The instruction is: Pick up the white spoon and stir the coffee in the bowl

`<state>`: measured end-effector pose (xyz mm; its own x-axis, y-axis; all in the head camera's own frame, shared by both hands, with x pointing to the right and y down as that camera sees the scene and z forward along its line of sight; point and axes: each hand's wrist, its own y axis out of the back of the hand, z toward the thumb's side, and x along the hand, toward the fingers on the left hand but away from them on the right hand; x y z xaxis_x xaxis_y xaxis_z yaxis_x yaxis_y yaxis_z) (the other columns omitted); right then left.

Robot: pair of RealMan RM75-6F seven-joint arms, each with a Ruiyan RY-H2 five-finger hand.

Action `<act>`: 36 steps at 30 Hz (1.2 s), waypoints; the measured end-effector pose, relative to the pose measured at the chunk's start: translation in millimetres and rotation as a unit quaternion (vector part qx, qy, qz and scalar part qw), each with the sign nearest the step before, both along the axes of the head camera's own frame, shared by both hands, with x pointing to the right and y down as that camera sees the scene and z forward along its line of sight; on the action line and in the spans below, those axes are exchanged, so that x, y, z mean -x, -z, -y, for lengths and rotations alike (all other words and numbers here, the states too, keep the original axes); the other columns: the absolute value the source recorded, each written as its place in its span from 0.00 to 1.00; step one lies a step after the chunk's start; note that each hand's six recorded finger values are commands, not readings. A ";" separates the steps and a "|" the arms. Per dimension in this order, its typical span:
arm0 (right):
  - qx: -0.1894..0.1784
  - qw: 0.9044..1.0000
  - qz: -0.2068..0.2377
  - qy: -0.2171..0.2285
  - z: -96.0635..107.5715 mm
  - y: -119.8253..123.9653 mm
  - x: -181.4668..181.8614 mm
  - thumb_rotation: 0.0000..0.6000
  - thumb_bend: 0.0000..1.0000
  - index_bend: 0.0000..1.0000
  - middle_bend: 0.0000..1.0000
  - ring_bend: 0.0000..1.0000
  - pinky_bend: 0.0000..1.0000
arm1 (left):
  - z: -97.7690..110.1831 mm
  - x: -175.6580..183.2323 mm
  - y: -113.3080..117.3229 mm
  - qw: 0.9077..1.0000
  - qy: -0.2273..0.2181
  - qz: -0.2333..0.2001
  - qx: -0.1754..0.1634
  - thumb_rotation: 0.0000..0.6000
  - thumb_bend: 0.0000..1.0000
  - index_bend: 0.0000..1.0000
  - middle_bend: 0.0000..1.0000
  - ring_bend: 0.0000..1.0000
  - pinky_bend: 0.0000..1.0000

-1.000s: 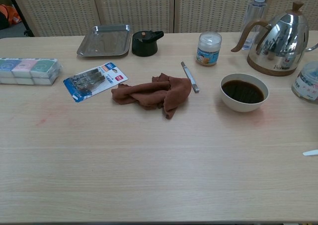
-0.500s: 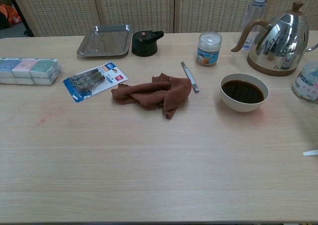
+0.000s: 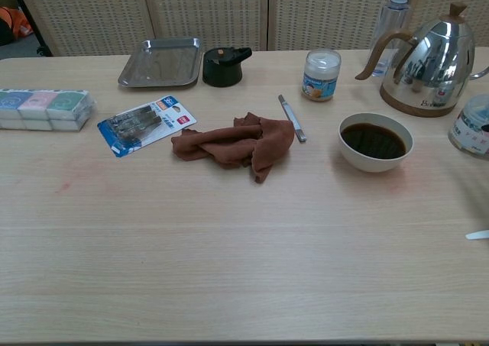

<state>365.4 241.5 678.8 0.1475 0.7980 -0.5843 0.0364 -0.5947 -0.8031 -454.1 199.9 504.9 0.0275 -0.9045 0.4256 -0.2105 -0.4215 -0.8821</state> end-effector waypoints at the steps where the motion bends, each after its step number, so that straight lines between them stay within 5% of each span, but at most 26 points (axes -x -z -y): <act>1: 0.002 1.000 0.001 0.002 -0.7 -0.9 1.2 1.00 0.26 0.50 0.00 0.00 0.00 | -0.1 -0.3 -0.2 1.000 -0.001 0.000 0.000 1.00 0.13 0.00 0.00 0.00 0.00; 25: 0.031 0.999 -0.005 0.019 -7.9 -19.1 15.6 1.00 0.26 0.50 0.00 0.00 0.00 | -0.9 -2.2 -2.1 1.000 -0.002 0.003 0.004 1.00 0.13 0.00 0.00 0.00 0.00; 36: 0.046 0.999 -0.011 0.024 -8.7 -26.1 20.9 1.00 0.36 0.50 0.00 0.00 0.00 | -0.8 -1.5 -1.9 1.000 -0.002 0.001 0.005 1.00 0.13 0.00 0.00 0.00 0.00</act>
<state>344.5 250.2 705.0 0.1705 0.7333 -0.6582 -0.0117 -0.6664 -0.7455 -452.6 200.7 506.7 0.0306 -0.9002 0.4345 -0.2062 -0.4310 -0.8785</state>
